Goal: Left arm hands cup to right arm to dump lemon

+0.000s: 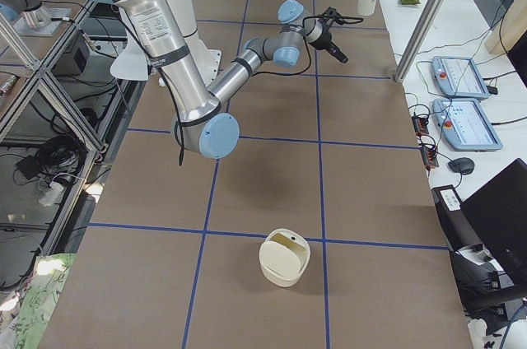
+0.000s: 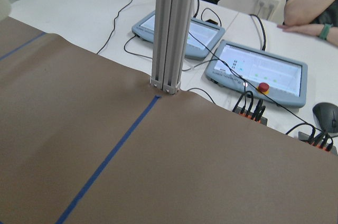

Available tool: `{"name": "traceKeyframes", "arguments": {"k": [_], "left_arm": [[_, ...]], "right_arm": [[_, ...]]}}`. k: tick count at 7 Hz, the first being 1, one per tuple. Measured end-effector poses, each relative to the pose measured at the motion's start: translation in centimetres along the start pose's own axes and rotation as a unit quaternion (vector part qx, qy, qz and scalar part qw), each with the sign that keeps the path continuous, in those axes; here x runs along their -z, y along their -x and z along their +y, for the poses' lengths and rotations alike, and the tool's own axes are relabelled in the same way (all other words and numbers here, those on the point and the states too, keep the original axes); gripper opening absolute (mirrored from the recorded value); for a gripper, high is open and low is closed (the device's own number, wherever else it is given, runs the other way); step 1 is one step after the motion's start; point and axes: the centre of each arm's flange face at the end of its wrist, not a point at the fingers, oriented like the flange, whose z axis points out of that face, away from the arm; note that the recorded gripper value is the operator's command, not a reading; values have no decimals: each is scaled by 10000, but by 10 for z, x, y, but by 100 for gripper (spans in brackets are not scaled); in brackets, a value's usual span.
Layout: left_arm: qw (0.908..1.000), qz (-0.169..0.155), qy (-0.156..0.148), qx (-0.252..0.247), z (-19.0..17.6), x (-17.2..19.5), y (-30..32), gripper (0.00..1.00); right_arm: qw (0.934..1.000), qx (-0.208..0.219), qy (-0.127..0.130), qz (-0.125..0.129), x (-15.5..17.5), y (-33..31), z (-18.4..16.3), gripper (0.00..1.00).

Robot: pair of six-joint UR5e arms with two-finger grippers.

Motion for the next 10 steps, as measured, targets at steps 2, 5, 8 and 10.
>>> {"name": "traceKeyframes", "arguments": {"k": [2, 5, 8, 10], "left_arm": [[9951, -458, 158, -858, -25, -25, 89, 0], [9854, -251, 821, -1473, -21, -61, 251, 0], [9920, 25, 854, -926, 79, -50, 343, 0], [9951, 227, 750, -608, 151, -58, 371, 0]], "right_arm": [[9932, -572, 961, -325, 33, -78, -20, 100], [9736, -1107, 1988, 182, 94, -152, -3, 100], [9525, -793, 2889, 541, 154, -187, 51, 100], [9421, -765, 3239, 410, 181, -224, 103, 100]]}}
